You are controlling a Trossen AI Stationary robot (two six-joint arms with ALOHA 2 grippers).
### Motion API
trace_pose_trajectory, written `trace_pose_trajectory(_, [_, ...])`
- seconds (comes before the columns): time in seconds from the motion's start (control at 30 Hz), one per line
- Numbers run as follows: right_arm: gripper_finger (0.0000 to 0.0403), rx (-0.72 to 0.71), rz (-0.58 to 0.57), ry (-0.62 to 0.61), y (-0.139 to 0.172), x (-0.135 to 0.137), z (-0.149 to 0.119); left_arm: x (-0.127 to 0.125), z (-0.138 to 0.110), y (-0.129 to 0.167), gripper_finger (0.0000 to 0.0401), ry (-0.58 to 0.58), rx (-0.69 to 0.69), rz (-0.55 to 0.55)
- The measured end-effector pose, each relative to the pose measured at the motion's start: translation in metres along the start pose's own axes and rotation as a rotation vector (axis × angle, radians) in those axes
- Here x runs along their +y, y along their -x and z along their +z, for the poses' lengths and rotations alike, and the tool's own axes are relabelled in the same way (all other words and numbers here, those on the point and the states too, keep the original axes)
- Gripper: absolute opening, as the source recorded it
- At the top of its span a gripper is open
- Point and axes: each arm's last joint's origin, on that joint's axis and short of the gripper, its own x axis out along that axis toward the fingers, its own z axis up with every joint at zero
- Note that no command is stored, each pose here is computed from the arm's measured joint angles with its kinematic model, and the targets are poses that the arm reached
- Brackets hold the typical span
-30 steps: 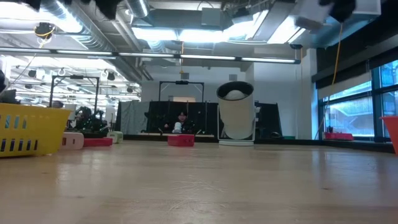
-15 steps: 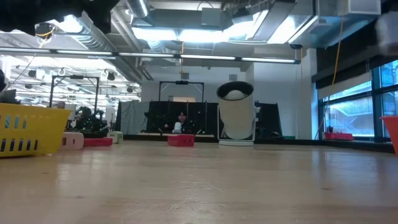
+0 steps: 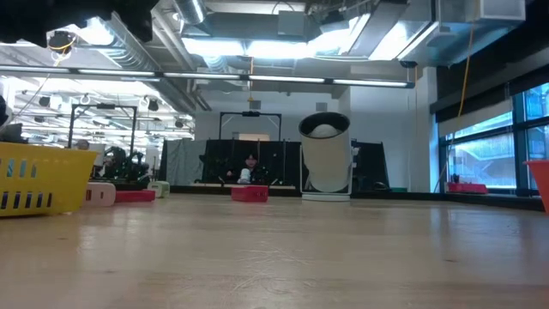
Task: Pick & Place Office items
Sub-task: Put the violet charger adapter into the orange bin, then put the red charger adapter into the orange bin
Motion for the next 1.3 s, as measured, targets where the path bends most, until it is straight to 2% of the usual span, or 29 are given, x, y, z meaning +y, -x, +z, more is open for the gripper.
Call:
trace_pose_trajectory(0.23, [0.0124, 0.049, -0.136, 0.016, -0.023, 0.012, -0.01, 0.0, 0.0, 0.0, 0.021, -0.009, 0.002, 0.005])
trace_pose_trajectory(0.37, [0.0124, 0.03, -0.191, 0.023, -0.03, 0.014, -0.012, 0.0, -0.001, -0.001, 0.021, -0.014, 0.007, 0.0])
trace_pose_trajectory(0.57, [0.0124, -0.013, -0.227, 0.015, -0.04, 0.018, -0.009, 0.001, -0.004, -0.003, 0.021, -0.009, 0.034, -0.001])
trace_pose_trajectory(0.8, [0.0125, -0.001, -0.273, 0.014, -0.052, 0.024, -0.011, 0.002, -0.01, -0.007, 0.021, 0.0, 0.073, -0.029])
trace_pose_trajectory(1.07, [0.0236, 0.052, -0.344, 0.015, -0.054, 0.019, -0.012, 0.002, -0.01, -0.008, 0.021, -0.008, 0.074, -0.029])
trace_pose_trajectory(1.17, [0.0244, 0.049, -0.356, 0.019, -0.053, 0.018, -0.012, 0.002, -0.01, -0.008, 0.021, -0.001, 0.07, -0.029])
trace_pose_trajectory(1.3, [0.023, 0.027, -0.359, 0.041, -0.053, 0.018, -0.011, 0.002, -0.01, -0.008, 0.021, 0.012, 0.069, -0.029])
